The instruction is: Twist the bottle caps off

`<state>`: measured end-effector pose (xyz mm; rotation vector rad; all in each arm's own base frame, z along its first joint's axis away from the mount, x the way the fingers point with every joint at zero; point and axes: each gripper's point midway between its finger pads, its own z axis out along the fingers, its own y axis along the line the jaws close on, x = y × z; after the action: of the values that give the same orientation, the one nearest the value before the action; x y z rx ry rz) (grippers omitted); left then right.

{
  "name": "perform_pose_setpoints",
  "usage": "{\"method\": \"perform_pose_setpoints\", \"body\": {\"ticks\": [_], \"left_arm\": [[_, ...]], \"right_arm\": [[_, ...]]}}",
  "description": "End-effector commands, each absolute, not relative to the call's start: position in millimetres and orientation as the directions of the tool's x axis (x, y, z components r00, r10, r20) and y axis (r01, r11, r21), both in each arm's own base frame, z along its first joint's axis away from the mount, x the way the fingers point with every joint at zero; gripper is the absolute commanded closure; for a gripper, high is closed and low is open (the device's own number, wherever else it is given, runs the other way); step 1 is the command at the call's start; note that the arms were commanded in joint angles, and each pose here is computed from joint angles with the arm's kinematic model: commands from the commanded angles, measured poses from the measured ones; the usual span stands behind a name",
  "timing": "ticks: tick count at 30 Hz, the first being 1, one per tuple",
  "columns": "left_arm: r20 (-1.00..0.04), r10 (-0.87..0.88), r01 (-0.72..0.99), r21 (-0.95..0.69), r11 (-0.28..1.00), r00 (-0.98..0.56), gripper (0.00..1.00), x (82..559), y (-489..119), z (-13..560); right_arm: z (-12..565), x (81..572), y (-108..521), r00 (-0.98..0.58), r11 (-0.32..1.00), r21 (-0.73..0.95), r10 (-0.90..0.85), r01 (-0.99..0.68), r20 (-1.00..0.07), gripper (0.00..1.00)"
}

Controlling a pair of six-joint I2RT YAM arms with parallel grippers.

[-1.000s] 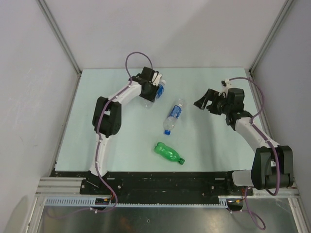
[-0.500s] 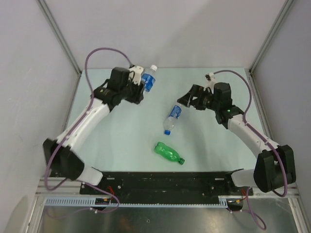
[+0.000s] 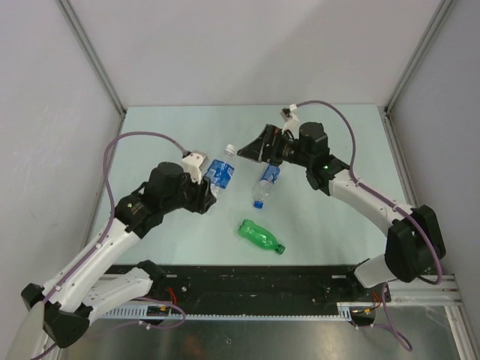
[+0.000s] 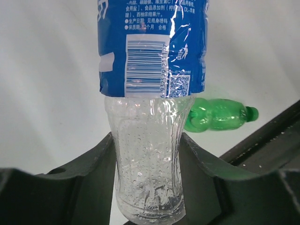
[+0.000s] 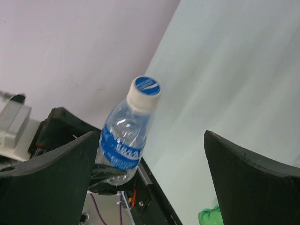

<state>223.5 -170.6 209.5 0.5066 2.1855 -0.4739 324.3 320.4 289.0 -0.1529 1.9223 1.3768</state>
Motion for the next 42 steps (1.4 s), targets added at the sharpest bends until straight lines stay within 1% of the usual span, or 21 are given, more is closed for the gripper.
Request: {"method": "perform_pose_setpoints", "body": {"ticks": [1,3,4,12,15,17,18,19,21,22,25,27,28,31,38,42], "left_arm": [[-0.809,0.108,0.494,-0.241,0.835,-0.578,0.49,213.8,-182.7,215.7],[-0.811,0.109,0.500,-0.244,0.831,-0.575,0.49,211.0,-185.4,214.8],[-0.812,0.109,0.501,-0.243,0.831,-0.574,0.49,210.2,-186.2,214.4],[-0.818,0.123,0.515,-0.230,0.826,-0.563,0.48,213.1,-191.8,216.1],[-0.820,0.130,0.518,-0.222,0.826,-0.558,0.48,214.6,-192.7,216.2],[-0.823,0.132,0.522,-0.218,0.825,-0.552,0.47,214.7,-193.2,216.8],[-0.824,0.133,0.522,-0.216,0.825,-0.551,0.47,214.5,-193.2,216.2],[-0.824,0.133,0.522,-0.216,0.825,-0.550,0.46,214.0,-193.0,215.9],[-0.827,0.130,0.523,-0.216,0.824,-0.547,0.42,213.3,-192.4,215.6],[-0.827,0.129,0.523,-0.217,0.824,-0.547,0.37,212.7,-192.0,215.2],[-0.834,0.114,0.510,-0.216,0.832,-0.540,0.21,213.5,-189.1,217.0],[-0.840,0.099,0.499,-0.219,0.838,-0.534,0.07,214.9,-187.8,220.7],[-0.843,0.089,0.499,-0.225,0.837,-0.530,0.04,215.2,-188.6,224.7],[-0.858,0.051,0.517,-0.259,0.816,-0.512,0.01,214.2,-194.8,243.1],[-0.905,-0.071,0.571,-0.323,0.755,-0.419,0.00,210.7,-203.7,305.8],[-0.911,-0.094,0.627,-0.349,0.696,-0.402,0.01,204.5,-212.0,326.0]], "right_arm": [[306.3,324.0,345.2,-0.726,0.330,0.794,0.330,-0.510,-0.604,0.01],[304.7,324.5,353.6,-0.736,0.315,0.802,0.325,-0.508,-0.594,0.02],[303.8,325.0,357.4,-0.742,0.305,0.806,0.321,-0.507,-0.588,0.05],[295.5,318.6,380.2,-0.801,0.213,0.846,0.275,-0.489,-0.532,0.40],[294.7,317.3,383.1,-0.806,0.199,0.849,0.268,-0.489,-0.527,0.67],[296.9,316.2,383.9,-0.805,0.187,0.848,0.266,-0.496,-0.530,0.88],[298.5,315.5,384.0,-0.802,0.182,0.845,0.264,-0.503,-0.535,0.94],[300.2,314.8,383.9,-0.799,0.178,0.842,0.264,-0.510,-0.540,0.97],[302.0,313.8,383.7,-0.793,0.174,0.835,0.261,-0.522,-0.550,0.99],[303.5,313.3,383.4,-0.790,0.173,0.831,0.260,-0.528,-0.556,1.00],[306.2,311.5,381.9,-0.781,0.172,0.822,0.256,-0.544,-0.570,1.00],[309.5,309.6,380.3,-0.770,0.173,0.810,0.254,-0.560,-0.586,1.00],[311.5,308.4,379.3,-0.762,0.174,0.803,0.252,-0.571,-0.596,1.00],[318.8,305.1,374.5,-0.729,0.186,0.770,0.248,-0.610,-0.638,1.00],[345.1,292.4,357.1,-0.632,0.218,0.677,0.246,-0.703,-0.735,1.00],[364.1,282.0,343.2,-0.574,0.226,0.623,0.247,-0.749,-0.780,1.00]]}}
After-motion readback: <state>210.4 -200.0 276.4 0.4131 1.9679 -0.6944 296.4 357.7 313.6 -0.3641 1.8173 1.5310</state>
